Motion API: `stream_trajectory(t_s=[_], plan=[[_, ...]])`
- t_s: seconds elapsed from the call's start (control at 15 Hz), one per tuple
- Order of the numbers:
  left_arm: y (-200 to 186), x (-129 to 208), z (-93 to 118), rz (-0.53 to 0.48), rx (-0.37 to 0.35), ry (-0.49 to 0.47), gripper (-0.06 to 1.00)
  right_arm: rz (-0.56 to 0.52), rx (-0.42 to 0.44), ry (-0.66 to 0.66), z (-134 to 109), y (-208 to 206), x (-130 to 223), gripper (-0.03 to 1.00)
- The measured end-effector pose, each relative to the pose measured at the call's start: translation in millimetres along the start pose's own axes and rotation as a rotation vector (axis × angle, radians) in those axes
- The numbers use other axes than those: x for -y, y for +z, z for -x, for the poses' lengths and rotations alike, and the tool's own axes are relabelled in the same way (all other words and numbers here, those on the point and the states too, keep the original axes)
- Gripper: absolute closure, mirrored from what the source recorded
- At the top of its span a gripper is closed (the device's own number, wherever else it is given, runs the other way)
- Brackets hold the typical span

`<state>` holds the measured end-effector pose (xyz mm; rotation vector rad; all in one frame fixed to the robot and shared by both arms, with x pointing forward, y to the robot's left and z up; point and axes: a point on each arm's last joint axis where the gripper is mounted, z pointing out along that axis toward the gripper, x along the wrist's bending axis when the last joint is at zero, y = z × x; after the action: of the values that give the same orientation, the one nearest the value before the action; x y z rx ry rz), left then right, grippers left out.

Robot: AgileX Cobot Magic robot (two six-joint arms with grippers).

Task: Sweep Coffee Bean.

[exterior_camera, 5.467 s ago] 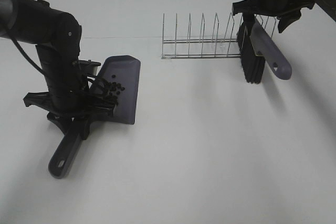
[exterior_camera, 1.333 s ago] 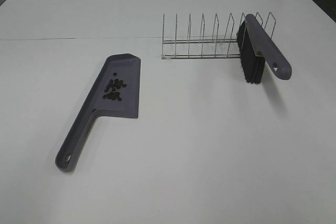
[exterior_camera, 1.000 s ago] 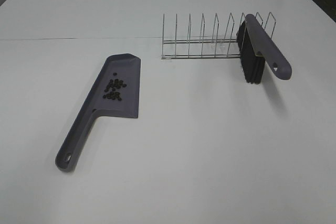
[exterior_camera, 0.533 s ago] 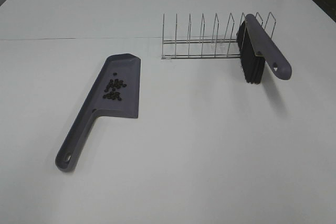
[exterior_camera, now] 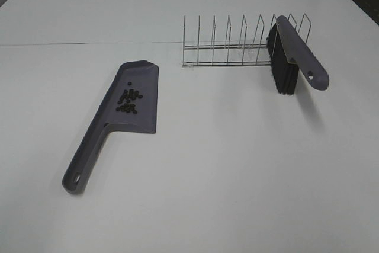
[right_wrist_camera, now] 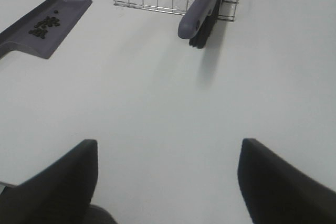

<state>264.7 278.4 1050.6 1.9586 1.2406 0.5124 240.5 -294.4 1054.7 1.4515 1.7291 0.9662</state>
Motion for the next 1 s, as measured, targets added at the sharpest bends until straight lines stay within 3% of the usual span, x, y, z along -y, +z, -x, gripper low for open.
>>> stream_trajectory(t_s=[0.2,0.4,1.0], plan=[[-15,9,0,0.131,-0.169,-0.098,0.38,0.014,0.071,0.054,-1,-1,0,0.26],[-26,18,6,0.237,-0.266,-0.13,0.38,0.06,0.073,0.056,-3,-7,4,0.26],[-27,19,7,0.251,-0.274,-0.13,0.38,0.062,0.064,0.06,-4,-7,4,0.26]])
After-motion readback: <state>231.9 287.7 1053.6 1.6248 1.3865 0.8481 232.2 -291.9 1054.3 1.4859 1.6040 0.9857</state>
